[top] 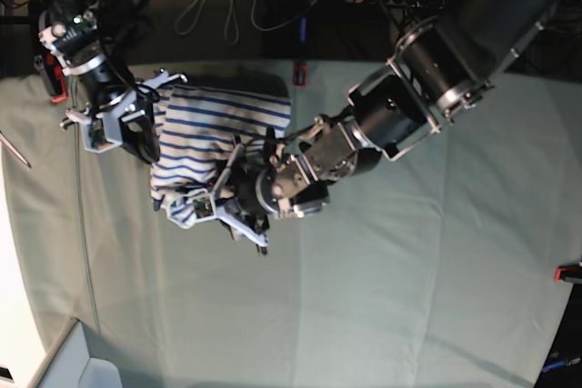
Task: Layout the t-shirt on the table in an organized manner, then fold the t-shirt properly
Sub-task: 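Grasp the bundle edge with the left gripper and tuck it under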
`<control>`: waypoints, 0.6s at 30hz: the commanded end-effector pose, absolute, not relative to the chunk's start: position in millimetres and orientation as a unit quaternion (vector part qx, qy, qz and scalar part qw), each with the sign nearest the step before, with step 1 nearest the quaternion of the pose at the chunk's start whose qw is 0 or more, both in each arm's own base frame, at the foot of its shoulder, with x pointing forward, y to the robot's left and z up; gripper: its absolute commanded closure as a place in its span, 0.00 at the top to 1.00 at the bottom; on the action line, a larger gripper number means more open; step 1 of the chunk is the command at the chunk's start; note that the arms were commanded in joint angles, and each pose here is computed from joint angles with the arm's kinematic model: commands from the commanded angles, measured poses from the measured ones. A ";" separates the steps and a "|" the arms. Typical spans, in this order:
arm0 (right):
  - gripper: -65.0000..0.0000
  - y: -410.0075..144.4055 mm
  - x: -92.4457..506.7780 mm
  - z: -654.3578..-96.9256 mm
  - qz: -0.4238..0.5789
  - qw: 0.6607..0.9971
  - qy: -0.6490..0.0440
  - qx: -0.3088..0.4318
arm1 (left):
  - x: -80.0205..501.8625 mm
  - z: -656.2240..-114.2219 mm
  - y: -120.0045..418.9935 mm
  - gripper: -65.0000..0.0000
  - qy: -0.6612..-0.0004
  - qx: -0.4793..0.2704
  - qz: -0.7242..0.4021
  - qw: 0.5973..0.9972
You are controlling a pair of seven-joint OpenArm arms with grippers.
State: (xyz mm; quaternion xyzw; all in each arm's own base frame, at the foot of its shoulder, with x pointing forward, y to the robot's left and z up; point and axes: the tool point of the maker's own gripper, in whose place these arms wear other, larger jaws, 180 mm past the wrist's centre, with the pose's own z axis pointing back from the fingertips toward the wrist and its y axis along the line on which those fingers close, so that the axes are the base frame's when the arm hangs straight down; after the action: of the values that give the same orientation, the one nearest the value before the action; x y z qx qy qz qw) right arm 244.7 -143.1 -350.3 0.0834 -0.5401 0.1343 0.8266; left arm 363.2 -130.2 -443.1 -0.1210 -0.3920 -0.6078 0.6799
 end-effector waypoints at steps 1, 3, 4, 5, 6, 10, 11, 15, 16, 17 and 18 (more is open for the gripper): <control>0.04 -141.5 251.7 -337.5 0.137 0.812 -0.560 0.087 | 374.5 -422.7 -141.7 0.53 -0.418 -0.127 -0.605 0.666; 0.04 -143.6 255.7 -336.4 0.137 0.813 -0.560 0.083 | 374.4 -421.3 -142.9 0.52 -0.419 -0.128 -0.605 0.665; 0.04 -143.8 255.5 -337.8 0.138 0.816 -0.556 0.083 | 375.1 -420.3 -143.3 0.51 -0.420 -0.128 -0.605 0.664; 0.04 -144.1 255.4 -339.2 0.138 0.818 -0.552 0.082 | 375.0 -419.8 -143.6 0.51 -0.421 -0.129 -0.605 0.663; 0.04 -143.6 255.4 -339.2 0.139 0.819 -0.551 0.082 | 375.7 -418.8 -144.0 0.51 -0.422 -0.128 -0.605 0.663; 0.04 -144.1 259.5 -334.3 0.140 0.814 -0.558 0.079 | 390.2 -405.9 -142.8 0.51 -0.435 -0.122 -0.600 0.660; 0.04 -144.2 260.2 -334.8 0.140 0.814 -0.558 0.079 | 396.1 -401.4 -140.8 0.51 -0.441 -0.121 -0.591 0.665; 0.04 -143.7 260.5 -335.4 0.140 0.815 -0.557 0.080 | 416.0 -386.9 -131.3 0.51 -0.461 -0.125 -0.552 0.684; 0.04 -143.1 260.5 -335.4 0.141 0.814 -0.557 0.081 | 419.4 -383.3 -130.4 0.51 -0.465 -0.125 -0.546 0.685; 0.04 -143.1 260.5 -335.4 0.141 0.814 -0.557 0.081 | 424.0 -374.2 -132.3 0.51 -0.475 -0.126 -0.542 0.682; 0.04 -142.6 260.6 -335.4 0.141 0.814 -0.557 0.081 | 426.5 -364.7 -135.8 0.51 -0.486 -0.129 -0.538 0.676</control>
State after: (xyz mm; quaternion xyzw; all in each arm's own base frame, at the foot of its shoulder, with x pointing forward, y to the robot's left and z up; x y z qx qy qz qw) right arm 255.0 -144.0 -349.4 0.0779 -0.5347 0.1380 0.8301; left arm 411.0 -118.1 -400.0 -0.1191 -0.4438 -0.5447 0.7015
